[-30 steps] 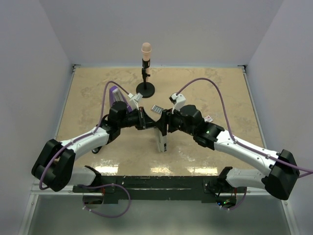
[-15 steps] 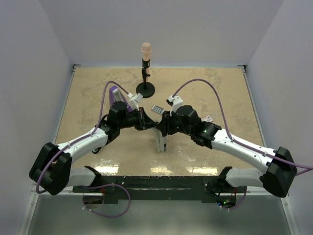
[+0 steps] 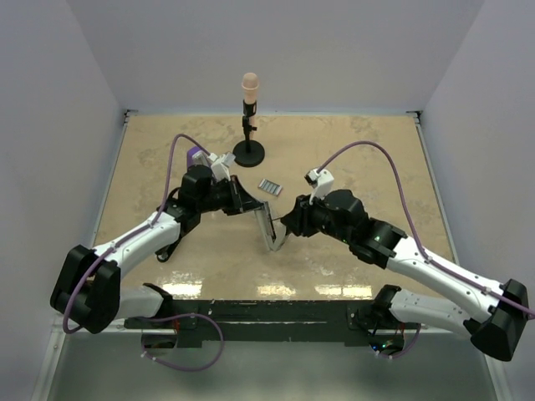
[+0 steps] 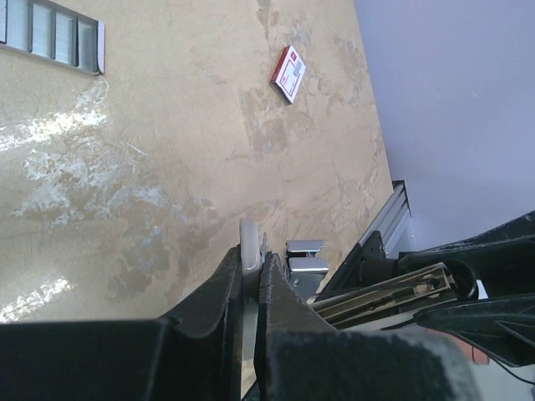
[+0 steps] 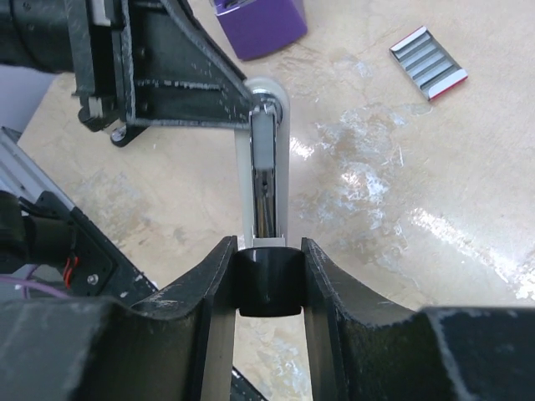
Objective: Unload the staples from the stapler
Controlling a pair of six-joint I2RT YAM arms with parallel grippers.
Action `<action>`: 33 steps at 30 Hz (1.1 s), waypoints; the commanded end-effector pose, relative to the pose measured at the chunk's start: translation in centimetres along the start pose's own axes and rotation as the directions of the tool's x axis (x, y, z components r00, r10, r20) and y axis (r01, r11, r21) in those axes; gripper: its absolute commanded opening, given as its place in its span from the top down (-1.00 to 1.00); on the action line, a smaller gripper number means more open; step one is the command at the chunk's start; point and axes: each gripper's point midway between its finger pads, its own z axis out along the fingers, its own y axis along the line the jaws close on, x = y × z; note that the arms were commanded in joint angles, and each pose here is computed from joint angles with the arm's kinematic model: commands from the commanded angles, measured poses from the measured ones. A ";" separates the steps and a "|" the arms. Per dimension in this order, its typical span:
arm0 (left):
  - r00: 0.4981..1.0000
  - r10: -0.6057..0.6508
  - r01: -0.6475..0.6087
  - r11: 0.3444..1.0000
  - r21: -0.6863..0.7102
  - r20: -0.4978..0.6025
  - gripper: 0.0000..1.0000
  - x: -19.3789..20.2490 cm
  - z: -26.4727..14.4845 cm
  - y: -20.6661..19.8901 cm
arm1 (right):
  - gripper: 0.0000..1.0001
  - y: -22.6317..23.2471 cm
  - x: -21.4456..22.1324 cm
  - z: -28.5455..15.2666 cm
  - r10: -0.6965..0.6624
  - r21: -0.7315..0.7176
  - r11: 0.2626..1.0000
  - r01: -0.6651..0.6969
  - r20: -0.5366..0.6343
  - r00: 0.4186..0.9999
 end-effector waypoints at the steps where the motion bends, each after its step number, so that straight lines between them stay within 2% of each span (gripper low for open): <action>1: 0.995 -0.013 0.009 0.999 0.046 0.102 1.00 -3.4 -1.3 -1.0 | 0.59 -1.6 4.1 -1.8 0.038 0.015 0.999 -0.037 -0.073 0.997; 5: 0.991 -0.028 0.019 0.997 0.070 0.133 1.00 -4.5 -1.9 -1.8 | 0.53 -1.9 6.8 -2.9 0.117 -0.016 0.993 -0.119 -0.091 0.989; 9: 0.986 -0.037 0.023 0.996 0.087 0.162 1.00 -5.4 -2.5 -2.5 | 0.48 -1.0 8.2 -3.6 0.267 -0.079 0.959 -0.273 -0.086 0.960; 13: 0.979 -0.035 0.022 0.998 0.065 0.201 1.00 -6.6 -3.0 -2.2 | 0.45 -1.1 9.6 -4.1 0.351 -0.107 0.927 -0.359 -0.088 0.932; 19: 0.974 -0.027 0.016 0.999 0.050 0.226 1.00 -7.4 -3.2 -2.2 | 0.42 -1.5 11.0 -3.7 0.367 -0.096 0.921 -0.377 -0.107 0.924; 26: 0.960 -0.047 0.023 0.996 0.090 0.276 1.00 -8.6 -4.5 -3.6 | 0.12 -1.5 13.3 -3.5 0.391 -0.104 0.906 -0.411 -0.167 0.905; 33: 0.949 -0.037 0.002 0.994 0.111 0.315 1.00 -9.5 -5.5 -4.9 | 0.00 -1.1 14.1 -3.3 0.376 -0.132 0.905 -0.405 -0.199 0.905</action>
